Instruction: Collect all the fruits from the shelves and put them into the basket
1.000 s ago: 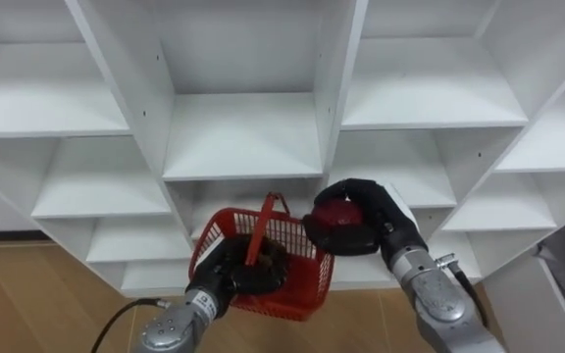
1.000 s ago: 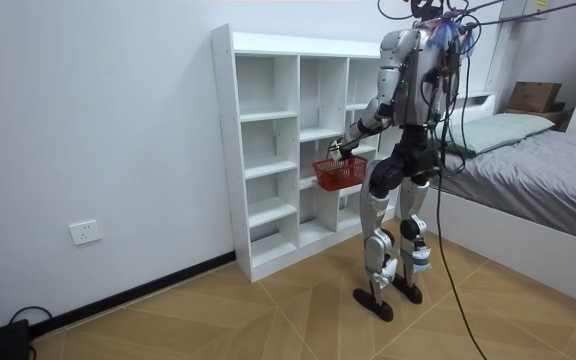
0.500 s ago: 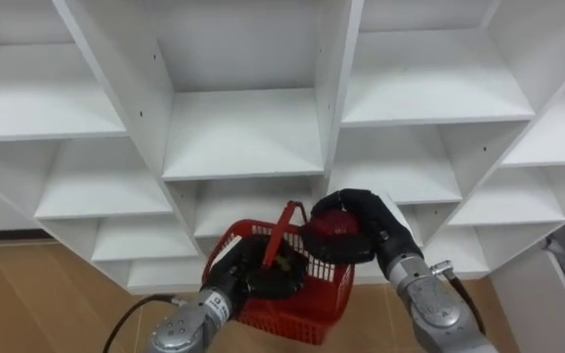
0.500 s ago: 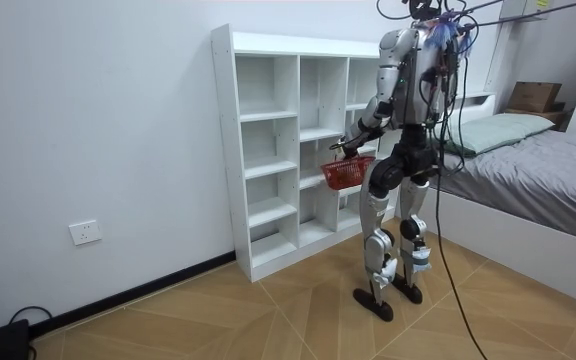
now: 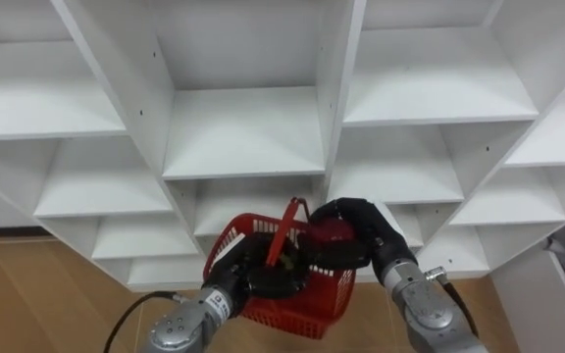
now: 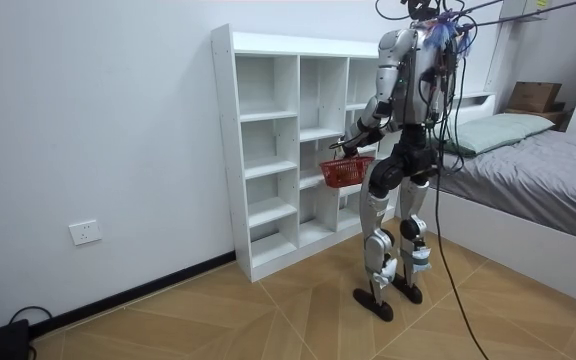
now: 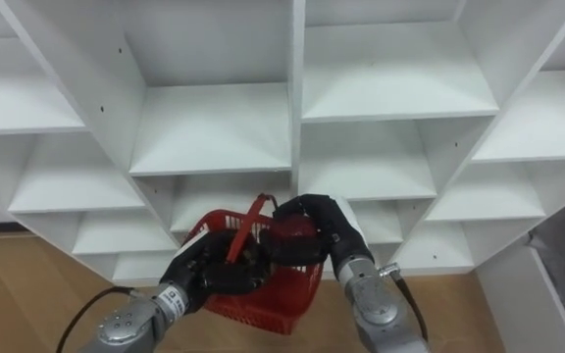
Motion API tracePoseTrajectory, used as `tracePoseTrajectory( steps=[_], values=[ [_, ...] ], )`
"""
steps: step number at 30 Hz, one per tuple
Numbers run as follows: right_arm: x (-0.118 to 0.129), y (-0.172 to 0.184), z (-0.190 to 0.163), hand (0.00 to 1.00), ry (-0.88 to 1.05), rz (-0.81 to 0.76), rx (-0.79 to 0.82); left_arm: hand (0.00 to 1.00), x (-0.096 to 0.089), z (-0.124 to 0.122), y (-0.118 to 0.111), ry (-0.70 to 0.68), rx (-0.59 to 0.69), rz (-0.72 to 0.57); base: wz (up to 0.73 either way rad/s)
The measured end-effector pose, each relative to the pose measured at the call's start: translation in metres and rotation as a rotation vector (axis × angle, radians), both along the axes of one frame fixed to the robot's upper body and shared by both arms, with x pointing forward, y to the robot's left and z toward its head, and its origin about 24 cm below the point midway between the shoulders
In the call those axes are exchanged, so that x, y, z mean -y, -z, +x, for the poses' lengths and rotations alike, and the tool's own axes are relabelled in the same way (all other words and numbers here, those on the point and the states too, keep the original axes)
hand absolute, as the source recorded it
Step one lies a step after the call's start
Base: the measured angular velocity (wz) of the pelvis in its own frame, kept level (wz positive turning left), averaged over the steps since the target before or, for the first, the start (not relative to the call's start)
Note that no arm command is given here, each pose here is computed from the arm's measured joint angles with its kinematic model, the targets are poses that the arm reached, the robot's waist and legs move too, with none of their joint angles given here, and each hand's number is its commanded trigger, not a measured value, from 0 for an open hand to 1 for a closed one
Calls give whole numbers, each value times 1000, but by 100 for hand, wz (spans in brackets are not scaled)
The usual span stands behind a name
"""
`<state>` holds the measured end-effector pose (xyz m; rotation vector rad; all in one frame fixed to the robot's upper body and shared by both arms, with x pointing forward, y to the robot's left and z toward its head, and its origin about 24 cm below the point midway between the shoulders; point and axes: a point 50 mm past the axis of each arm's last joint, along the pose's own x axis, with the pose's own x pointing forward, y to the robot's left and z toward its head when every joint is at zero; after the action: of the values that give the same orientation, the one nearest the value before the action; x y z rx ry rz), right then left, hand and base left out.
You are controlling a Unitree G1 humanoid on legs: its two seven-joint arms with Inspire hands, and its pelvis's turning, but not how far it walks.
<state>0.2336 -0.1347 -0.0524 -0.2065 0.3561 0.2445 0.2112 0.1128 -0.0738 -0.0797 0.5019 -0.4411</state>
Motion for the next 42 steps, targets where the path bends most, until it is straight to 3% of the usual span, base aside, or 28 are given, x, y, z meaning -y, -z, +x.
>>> tracePoseTrajectory(
  steps=[4, 5, 7, 9, 12, 13, 42],
  values=[
    [0, 0, 0, 100, 9, 16, -4, 100, -1, 0, 0, 0, 0, 2, 0],
    [0, 0, 0, 91, 9, 16, -4, 100, -1, 0, 0, 0, 0, 2, 0],
    [0, 0, 0, 53, 9, 17, -4, 100, 0, 0, 0, 0, 0, 1, 0],
    [0, 0, 0, 48, 10, 20, -5, 100, 0, 0, 0, 0, 0, 1, 0],
    [0, 0, 0, 6, 10, 20, -5, 100, 0, 0, 0, 0, 0, 1, 0],
    [0, 0, 0, 0, 10, 20, -5, 100, -1, 0, 0, 0, 0, 2, 0],
    [0, -2, 2, 0, 34, 49, 4, 100, -4, 3, -5, 5, 25, 9, 0]
  ],
)
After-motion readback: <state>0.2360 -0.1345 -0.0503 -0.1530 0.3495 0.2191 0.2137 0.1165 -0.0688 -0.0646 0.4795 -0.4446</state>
